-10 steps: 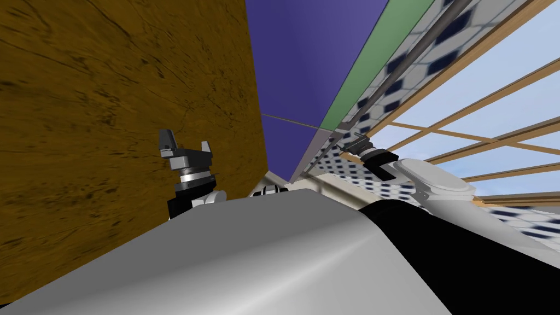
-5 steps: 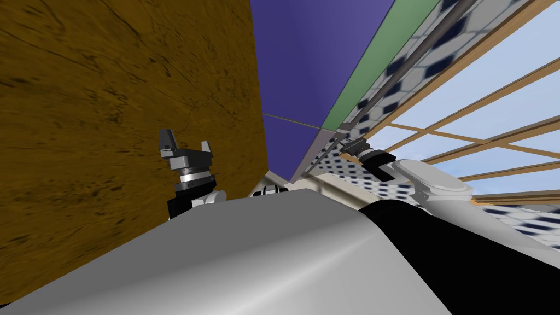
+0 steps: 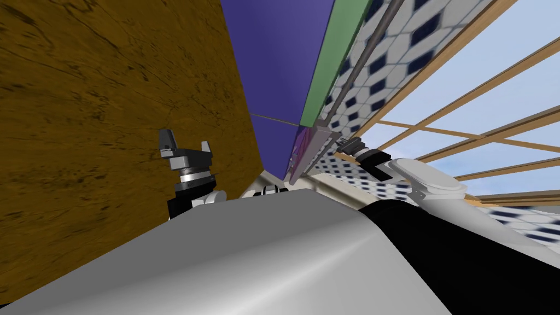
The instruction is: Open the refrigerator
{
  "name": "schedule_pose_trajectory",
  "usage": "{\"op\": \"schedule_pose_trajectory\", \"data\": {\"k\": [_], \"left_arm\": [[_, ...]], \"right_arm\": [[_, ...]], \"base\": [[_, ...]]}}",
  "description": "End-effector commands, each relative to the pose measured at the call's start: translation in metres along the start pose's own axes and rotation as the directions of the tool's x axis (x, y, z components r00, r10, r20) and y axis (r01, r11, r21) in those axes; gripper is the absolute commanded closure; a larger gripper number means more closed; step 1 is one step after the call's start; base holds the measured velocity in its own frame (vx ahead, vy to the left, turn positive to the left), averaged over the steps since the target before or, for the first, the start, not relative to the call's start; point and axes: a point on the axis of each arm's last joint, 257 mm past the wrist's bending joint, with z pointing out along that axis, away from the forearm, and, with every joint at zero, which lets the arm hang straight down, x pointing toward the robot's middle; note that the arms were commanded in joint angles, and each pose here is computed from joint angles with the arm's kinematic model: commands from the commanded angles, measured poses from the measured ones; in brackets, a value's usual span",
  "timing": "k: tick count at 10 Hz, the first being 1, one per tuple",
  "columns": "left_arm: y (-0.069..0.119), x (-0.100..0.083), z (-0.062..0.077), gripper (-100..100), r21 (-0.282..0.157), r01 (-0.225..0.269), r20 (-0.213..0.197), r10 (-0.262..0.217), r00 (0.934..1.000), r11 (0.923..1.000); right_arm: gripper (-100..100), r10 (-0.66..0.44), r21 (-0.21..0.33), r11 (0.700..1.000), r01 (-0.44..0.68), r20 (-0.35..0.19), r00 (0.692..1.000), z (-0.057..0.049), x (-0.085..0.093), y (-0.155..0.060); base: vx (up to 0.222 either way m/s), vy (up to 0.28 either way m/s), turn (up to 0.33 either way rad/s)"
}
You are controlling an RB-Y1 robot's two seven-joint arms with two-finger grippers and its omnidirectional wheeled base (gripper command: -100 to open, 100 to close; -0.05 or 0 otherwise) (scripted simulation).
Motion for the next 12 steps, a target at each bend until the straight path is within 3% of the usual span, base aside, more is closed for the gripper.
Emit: {"op": "schedule_pose_trajectory", "data": {"k": [1, 6, 7, 8, 9, 10, 12], "left_arm": [[0.0, 0.0, 0.0, 0, 0.0, 0.0, 0.0, 0.0, 1.0, 1.0], [0.0, 0.0, 0.0, 0, 0.0, 0.0, 0.0, 0.0, 1.0, 1.0], [0.0, 0.0, 0.0, 0, 0.0, 0.0, 0.0, 0.0, 1.0, 1.0], [0.0, 0.0, 0.0, 0, 0.0, 0.0, 0.0, 0.0, 1.0, 1.0], [0.0, 0.0, 0.0, 0, 0.0, 0.0, 0.0, 0.0, 1.0, 1.0], [0.0, 0.0, 0.0, 0, 0.0, 0.0, 0.0, 0.0, 1.0, 1.0], [0.0, 0.0, 0.0, 0, 0.0, 0.001, 0.0, -0.001, 1.0, 1.0]], "right_arm": [[100, -0.009, -0.007, 1.0, 0.009, 0.049, 0.999, 0.003, -0.023, 0.001], [100, -0.011, -0.07, 0.997, 0.023, 0.155, 0.988, 0.006, -0.068, 0.025], [100, -0.011, -0.07, 0.997, 0.023, 0.155, 0.988, 0.006, -0.068, 0.025], [100, -0.011, -0.085, 0.996, 0.027, 0.182, 0.983, 0.005, -0.08, 0.031], [100, -0.002, -0.096, 0.995, 0.018, 0.158, 0.987, 0.004, -0.068, 0.035], [-100, -0.057, -0.055, 0.996, 0.065, 0.129, 0.99, 0.003, -0.057, 0.026], [-100, -0.107, -0.016, 0.994, 0.109, 0.093, 0.99, 0.002, -0.044, 0.016]], "base": [[-0.06, -0.315, 0.028], [-0.083, -0.29, 0.064], [-0.075, -0.27, 0.05], [-0.119, -0.292, 0.049], [-0.064, -0.155, 0.023], [0.041, 0.056, -0.065], [0.059, 0.14, -0.08]]}}
